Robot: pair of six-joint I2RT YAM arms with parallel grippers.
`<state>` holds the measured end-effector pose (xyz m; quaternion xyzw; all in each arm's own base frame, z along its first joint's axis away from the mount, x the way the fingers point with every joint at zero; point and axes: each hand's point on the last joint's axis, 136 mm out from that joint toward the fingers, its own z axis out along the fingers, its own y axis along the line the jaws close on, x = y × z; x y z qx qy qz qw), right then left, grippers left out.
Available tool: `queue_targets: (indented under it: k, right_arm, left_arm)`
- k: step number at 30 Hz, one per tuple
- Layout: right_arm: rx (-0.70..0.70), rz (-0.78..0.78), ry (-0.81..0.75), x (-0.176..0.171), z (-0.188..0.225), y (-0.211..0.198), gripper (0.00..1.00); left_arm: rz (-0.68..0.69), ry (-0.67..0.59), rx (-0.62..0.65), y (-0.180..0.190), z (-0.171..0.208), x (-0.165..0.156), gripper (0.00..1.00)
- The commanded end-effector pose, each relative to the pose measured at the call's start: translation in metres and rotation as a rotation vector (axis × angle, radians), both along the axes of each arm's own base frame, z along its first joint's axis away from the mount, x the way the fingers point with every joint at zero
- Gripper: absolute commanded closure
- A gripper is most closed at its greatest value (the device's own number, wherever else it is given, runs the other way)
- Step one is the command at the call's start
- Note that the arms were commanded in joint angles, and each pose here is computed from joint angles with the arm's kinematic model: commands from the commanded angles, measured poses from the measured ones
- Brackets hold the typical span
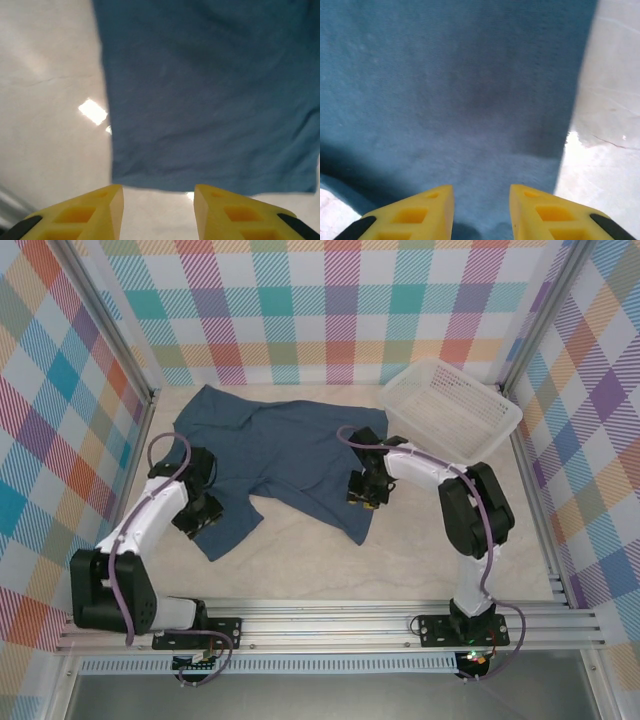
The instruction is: Fold and stack the t-shirts
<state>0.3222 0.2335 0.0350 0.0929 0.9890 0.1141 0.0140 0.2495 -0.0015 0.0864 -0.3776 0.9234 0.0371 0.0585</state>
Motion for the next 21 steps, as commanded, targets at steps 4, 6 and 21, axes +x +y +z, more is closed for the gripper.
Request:
queue_targets:
  k: [4,6,21]
  right_arm:
    - [-0.098,-0.040,0.094,0.008,-0.030,-0.023,0.67]
    - [-0.140,-0.053,0.132,0.011,-0.035,-0.042,0.67]
    - [-0.015,0.054,-0.149,0.091,0.068,-0.070,0.51]
  left_arm:
    - [0.029,0.012,-0.056,-0.009,-0.031,0.049,0.65]
    - [0.005,0.043,-0.087,-0.015,-0.043,0.048,0.66]
    - [-0.128,0.020,-0.124,-0.075,-0.040,0.031,0.68]
